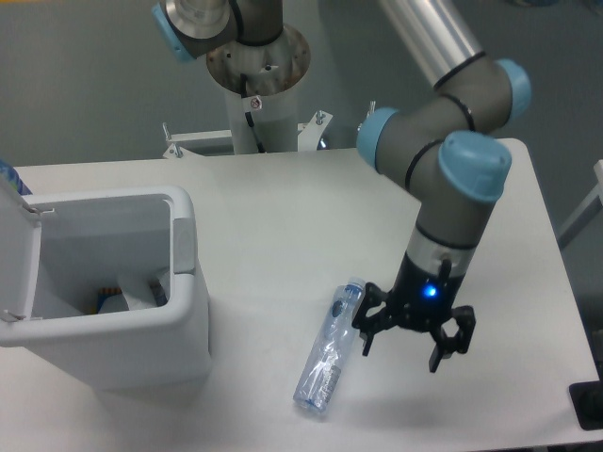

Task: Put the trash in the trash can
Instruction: 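Lower the gripper around the bottle's cap end, then close the gripper on the bottle's cap end, then lift the bottle and carry it over the trash bin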

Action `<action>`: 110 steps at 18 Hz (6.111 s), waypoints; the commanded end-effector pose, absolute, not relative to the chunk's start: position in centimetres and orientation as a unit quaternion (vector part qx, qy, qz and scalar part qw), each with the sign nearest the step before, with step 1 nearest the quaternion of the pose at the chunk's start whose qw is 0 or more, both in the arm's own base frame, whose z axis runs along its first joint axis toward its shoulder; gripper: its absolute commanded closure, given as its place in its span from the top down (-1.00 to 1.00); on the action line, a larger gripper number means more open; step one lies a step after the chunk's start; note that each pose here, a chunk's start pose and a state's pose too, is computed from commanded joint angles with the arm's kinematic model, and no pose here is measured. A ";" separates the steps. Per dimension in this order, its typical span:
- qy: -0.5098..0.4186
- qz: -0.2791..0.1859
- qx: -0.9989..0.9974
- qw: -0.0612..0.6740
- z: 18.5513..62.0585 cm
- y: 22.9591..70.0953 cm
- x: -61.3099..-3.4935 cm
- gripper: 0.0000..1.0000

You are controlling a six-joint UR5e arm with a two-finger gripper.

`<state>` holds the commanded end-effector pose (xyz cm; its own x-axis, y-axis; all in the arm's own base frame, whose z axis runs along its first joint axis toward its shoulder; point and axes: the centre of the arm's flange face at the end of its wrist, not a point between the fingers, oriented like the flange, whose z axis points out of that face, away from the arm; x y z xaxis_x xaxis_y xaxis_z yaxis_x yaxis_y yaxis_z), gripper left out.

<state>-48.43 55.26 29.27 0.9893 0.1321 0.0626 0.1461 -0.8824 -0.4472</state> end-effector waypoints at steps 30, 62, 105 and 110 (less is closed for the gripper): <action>-0.027 -0.018 -0.993 0.110 19.5 60.7 -39.9 1.00; -0.027 0.013 -0.996 0.088 19.2 61.8 -40.1 0.34; -0.233 0.028 -0.863 0.447 60.1 60.3 -39.2 0.25; -0.238 0.000 -0.863 0.446 61.0 60.1 -33.6 0.25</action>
